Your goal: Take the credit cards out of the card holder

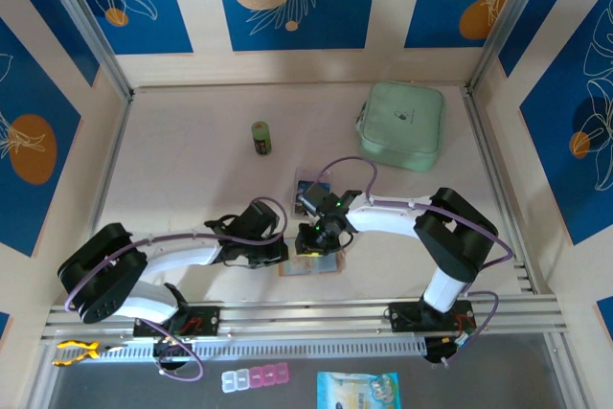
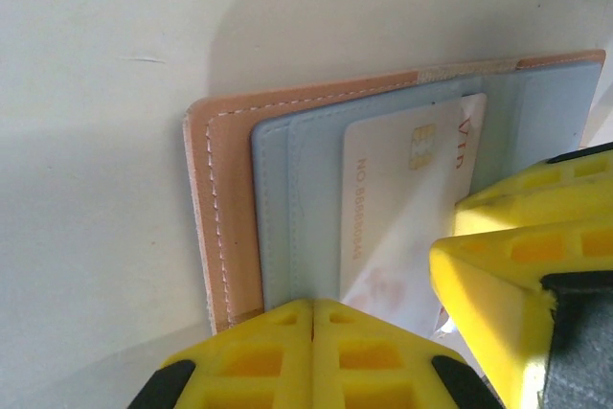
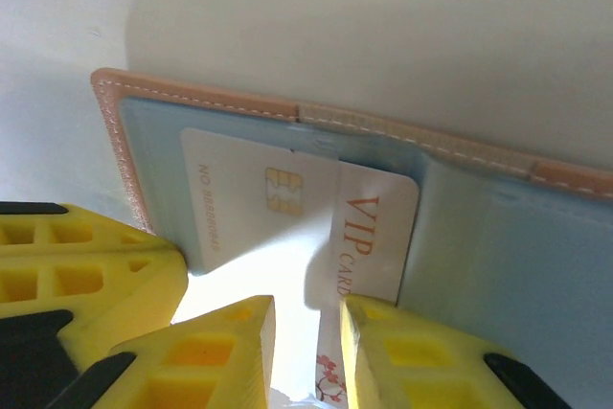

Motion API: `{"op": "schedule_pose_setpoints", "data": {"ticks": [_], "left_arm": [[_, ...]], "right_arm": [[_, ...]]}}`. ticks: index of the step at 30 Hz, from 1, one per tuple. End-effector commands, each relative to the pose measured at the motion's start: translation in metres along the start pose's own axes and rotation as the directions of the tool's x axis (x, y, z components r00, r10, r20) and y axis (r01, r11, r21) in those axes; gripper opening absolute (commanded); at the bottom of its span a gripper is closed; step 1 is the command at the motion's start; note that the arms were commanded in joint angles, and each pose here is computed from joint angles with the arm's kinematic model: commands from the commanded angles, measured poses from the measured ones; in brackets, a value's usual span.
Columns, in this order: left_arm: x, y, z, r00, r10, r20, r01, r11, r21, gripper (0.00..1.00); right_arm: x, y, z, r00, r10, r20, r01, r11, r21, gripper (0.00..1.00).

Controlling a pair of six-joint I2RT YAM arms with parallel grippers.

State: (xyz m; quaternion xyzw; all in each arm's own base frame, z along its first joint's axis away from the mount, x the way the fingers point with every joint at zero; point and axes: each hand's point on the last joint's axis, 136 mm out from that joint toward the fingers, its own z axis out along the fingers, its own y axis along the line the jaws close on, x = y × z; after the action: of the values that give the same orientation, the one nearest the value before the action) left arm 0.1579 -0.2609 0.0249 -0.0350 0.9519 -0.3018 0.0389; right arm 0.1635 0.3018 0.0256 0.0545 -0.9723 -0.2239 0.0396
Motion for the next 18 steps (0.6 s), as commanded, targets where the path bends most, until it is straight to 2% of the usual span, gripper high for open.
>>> {"op": "schedule_pose_setpoints", "data": {"ticks": [1, 14, 18], "left_arm": [[0.004, 0.017, -0.002, 1.0, -0.02, -0.005, 0.019, 0.998, -0.06, 0.06], [-0.007, -0.019, -0.008, 1.0, 0.015, -0.002, -0.015, 0.999, 0.03, 0.05], [-0.005, -0.018, -0.004, 1.0, 0.008, -0.016, -0.007, 0.999, 0.032, 0.04]], "right_arm": [[0.004, -0.005, -0.005, 1.0, -0.014, -0.011, 0.015, 0.999, 0.049, 0.27], [0.004, 0.002, -0.023, 0.999, 0.0, 0.036, 0.001, 1.0, -0.027, 0.27], [0.004, -0.003, -0.024, 0.999, 0.017, 0.037, -0.016, 0.999, -0.037, 0.27]]}}
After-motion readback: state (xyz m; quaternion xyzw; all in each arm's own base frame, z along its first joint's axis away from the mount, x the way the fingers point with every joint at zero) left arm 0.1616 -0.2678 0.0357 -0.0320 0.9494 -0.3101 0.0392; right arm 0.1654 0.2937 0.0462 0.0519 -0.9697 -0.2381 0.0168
